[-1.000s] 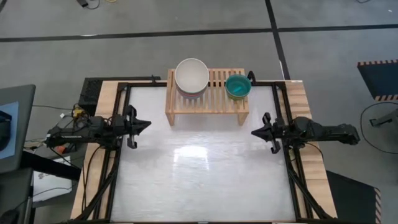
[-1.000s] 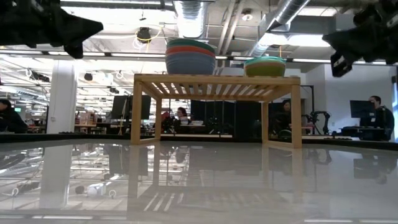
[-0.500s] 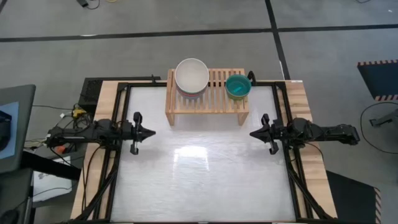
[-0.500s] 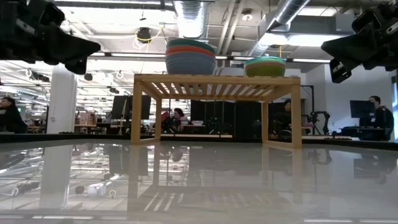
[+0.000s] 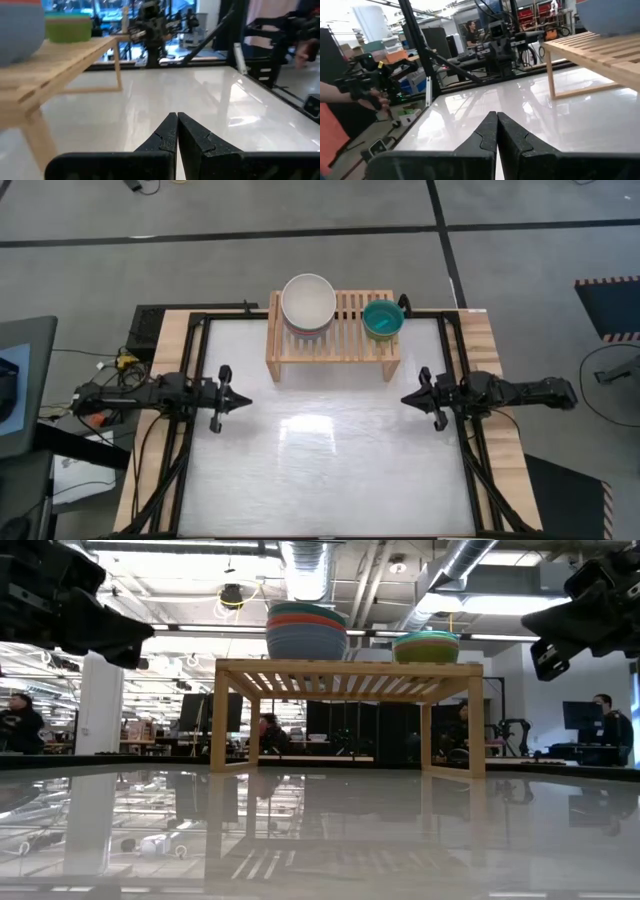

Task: Place and stack bowls onto a shelf
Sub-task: Return to Home Position

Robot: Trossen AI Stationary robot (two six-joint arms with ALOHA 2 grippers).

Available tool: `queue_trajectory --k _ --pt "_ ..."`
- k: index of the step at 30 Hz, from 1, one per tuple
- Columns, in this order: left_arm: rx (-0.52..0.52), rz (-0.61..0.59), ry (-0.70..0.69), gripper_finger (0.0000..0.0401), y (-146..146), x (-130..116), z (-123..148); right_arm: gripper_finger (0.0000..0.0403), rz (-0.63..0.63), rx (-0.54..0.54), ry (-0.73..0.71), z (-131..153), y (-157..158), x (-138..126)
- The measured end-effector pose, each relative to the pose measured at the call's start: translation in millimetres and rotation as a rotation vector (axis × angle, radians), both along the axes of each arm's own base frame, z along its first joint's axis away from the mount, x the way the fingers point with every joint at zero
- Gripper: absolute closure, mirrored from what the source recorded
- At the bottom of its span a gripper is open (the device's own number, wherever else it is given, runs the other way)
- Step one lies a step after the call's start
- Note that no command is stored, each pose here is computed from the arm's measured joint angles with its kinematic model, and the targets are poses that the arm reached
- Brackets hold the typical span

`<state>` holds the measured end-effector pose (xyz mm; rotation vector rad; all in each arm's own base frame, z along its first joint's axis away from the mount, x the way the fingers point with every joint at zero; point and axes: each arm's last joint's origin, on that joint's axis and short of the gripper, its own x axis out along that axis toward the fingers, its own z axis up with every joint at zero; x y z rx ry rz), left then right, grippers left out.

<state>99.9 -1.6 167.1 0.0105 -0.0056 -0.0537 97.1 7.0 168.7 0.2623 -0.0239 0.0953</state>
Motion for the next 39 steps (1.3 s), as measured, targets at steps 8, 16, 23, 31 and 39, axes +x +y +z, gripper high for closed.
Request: queue_trajectory --k 8,16,23,31,39 --pt "-0.049 0.069 0.054 0.0401 2.0 2.6 -4.7 0.0372 0.042 0.002 0.007 -0.9 4.1 -0.3" --pt "-0.051 0.069 0.054 0.0401 2.0 2.5 -4.8 0.0372 0.045 0.001 0.012 -1.5 4.5 -0.3" --pt "-0.051 0.069 0.055 0.0401 2.0 2.6 -5.1 0.0372 0.045 0.000 0.014 -1.7 4.5 -0.3" --pt "-0.051 0.069 0.055 0.0401 2.0 2.6 -5.1 0.0371 0.045 -0.001 0.014 -1.8 4.5 -0.3" --pt "-0.051 0.069 0.055 0.0401 2.0 2.6 -5.2 0.0371 0.045 -0.001 0.016 -2.1 4.5 -0.3"
